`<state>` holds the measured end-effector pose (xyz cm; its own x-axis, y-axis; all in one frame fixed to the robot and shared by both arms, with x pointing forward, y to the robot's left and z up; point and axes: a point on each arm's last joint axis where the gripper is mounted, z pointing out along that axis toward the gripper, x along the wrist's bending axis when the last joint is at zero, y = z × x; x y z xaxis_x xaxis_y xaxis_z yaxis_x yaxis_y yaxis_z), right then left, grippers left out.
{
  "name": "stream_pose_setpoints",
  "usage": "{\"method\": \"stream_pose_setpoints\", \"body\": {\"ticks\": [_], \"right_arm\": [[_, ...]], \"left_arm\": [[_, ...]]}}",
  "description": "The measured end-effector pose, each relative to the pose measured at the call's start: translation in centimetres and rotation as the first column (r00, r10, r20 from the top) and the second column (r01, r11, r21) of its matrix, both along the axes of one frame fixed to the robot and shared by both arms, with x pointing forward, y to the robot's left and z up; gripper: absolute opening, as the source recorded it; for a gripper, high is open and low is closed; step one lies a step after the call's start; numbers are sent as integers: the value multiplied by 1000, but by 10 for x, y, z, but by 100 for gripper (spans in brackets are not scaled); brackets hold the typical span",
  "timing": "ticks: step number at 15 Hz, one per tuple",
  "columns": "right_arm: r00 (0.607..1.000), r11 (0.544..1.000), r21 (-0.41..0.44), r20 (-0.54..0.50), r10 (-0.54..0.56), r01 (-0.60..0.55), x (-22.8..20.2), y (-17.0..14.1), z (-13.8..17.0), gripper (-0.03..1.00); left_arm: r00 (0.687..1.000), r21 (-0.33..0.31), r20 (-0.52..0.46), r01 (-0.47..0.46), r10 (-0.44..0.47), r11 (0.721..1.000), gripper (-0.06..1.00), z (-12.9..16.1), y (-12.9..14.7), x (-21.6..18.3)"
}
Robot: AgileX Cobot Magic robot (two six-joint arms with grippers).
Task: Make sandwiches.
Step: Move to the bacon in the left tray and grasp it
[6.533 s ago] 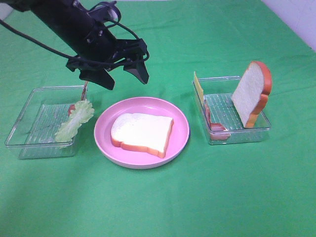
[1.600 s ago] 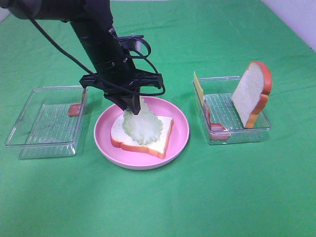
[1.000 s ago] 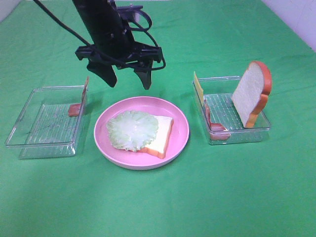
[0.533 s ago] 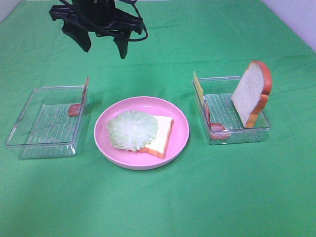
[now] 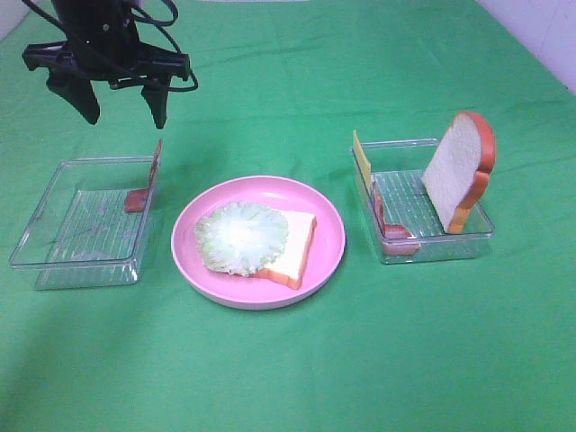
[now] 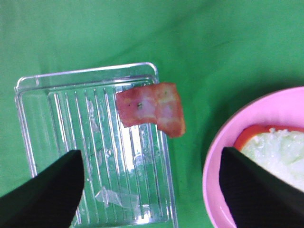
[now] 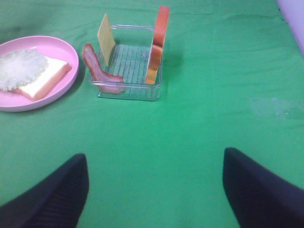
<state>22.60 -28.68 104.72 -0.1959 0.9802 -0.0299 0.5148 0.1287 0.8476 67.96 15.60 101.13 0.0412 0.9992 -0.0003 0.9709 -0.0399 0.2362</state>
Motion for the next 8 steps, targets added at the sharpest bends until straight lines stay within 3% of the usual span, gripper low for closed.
{"method": "stream_pose_setpoints", "body": {"ticks": [4,5,8], "right_arm": [[1000,1000,0,0,0,0,0,0,0,74],[1000,1000,0,0,0,0,0,0,0,74],[1000,1000,0,0,0,0,0,0,0,74]], "left_arm": [[997,24,-73,1,1,1000,74,-35,-2,6],[995,33,-103,1,2,999,69,-51,-3,9],[995,26,-100,1,1,1000,63,-59,-5,11]]}}
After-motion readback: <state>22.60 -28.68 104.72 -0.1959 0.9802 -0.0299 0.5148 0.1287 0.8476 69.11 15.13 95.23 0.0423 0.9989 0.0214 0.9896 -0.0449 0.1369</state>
